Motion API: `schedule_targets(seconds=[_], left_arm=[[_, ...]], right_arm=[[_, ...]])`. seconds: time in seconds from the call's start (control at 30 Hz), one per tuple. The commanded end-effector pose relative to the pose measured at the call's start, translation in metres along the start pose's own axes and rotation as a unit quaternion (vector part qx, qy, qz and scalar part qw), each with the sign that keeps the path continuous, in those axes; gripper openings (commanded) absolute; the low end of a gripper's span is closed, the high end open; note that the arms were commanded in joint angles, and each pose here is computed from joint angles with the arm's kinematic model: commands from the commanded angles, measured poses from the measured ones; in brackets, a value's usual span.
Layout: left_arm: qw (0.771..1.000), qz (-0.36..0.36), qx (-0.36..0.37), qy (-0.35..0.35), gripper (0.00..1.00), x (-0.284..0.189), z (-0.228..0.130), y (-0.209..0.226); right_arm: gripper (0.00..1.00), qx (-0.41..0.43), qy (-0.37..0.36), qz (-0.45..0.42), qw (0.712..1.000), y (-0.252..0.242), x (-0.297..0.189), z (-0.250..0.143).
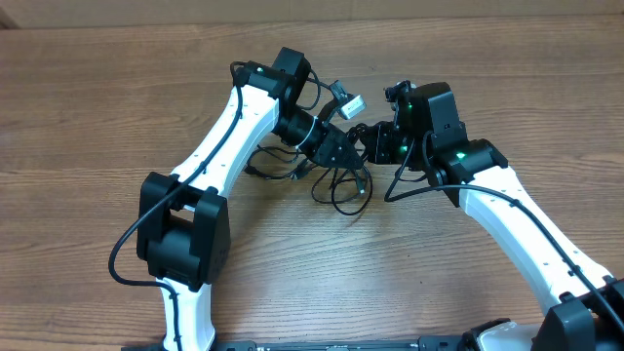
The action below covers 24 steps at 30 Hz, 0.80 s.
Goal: Untangle cables
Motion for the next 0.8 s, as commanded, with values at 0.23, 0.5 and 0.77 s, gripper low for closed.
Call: schedule_targets(seconds=[0.23, 0.5, 0.77], left_arm=[[0.994, 0.070, -0.077, -0.032, 0.04, -0.015, 0.016, 0.017], [0.940, 0.213, -0.252, -0.087, 0.04, -0.057, 0.012, 0.080], [0.933, 0.215, -0.265, -0.112, 0.04, -0.076, 0.015, 0.092]], right_arm=[[0.04, -0.002, 0.001, 0.051, 0.999, 0.017, -0.004, 0.000], [0.04, -0.023, -0.035, 0.098, 0.994, 0.038, -0.020, 0.017], [0.04, -0.104, -0.058, 0.211, 0.970, 0.076, -0.033, 0.023]])
Point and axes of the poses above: each gripper's point midway between its finger pads, its own x axis out along the fingers, its own y axis along the line the jaws close on, z = x × y, the point moved 1 cm from there along -x, back along the fingers, and after that the axes turned 13 degrees about -x, right-handed, at the moved point
